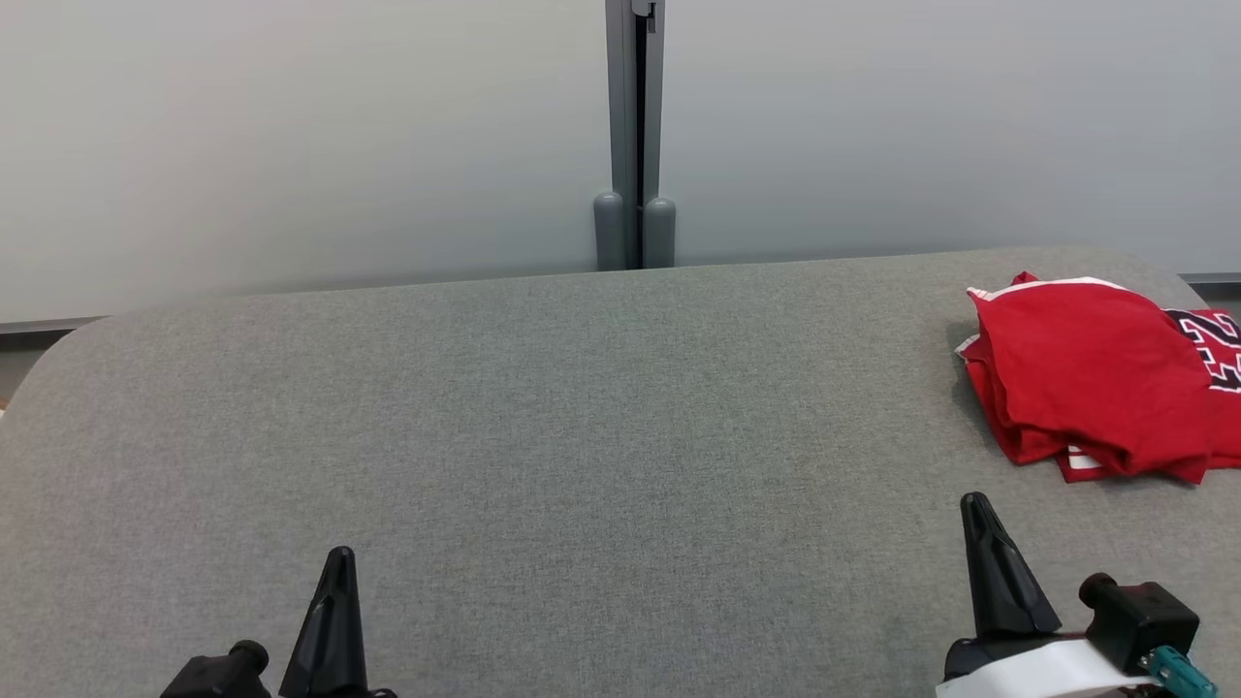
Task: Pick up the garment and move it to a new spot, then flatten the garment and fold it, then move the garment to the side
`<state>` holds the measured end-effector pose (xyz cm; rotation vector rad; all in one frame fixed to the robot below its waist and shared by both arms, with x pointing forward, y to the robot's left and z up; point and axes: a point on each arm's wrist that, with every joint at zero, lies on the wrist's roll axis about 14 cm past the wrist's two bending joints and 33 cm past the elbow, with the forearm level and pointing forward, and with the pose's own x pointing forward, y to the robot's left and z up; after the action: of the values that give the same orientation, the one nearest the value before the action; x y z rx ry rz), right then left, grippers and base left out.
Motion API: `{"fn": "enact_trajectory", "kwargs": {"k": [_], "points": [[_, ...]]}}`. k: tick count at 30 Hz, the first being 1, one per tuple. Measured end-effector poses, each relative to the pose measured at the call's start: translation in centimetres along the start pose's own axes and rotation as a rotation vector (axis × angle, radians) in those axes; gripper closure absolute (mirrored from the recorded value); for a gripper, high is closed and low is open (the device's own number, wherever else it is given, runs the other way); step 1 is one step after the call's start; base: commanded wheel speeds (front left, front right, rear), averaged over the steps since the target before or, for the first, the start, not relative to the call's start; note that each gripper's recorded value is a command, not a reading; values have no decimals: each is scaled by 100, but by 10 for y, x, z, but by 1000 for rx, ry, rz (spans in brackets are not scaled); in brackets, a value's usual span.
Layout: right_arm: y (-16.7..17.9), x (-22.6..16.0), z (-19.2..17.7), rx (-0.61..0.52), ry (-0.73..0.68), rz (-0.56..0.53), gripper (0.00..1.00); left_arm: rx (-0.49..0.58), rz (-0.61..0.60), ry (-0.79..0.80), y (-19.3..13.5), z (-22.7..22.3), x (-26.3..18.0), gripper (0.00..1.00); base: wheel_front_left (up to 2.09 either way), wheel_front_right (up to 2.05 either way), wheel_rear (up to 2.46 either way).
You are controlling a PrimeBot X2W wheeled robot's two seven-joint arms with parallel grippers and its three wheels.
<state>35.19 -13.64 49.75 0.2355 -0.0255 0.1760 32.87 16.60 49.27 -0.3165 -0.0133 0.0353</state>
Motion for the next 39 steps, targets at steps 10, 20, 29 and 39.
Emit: {"fn": "enact_trajectory", "kwargs": {"k": [10,20,29,39], "points": [[-11,3,2,165,-1,-46,100,-156,18,30,6,-2,8,100,0,0,0],[-22,6,4,327,-3,-91,100,-308,36,57,11,-4,15,100,0,0,0],[-29,9,6,461,-9,-117,100,-433,44,72,15,-5,20,100,0,0,0],[-37,10,7,596,-15,-143,100,-561,49,78,17,-3,26,100,0,0,0]]}}
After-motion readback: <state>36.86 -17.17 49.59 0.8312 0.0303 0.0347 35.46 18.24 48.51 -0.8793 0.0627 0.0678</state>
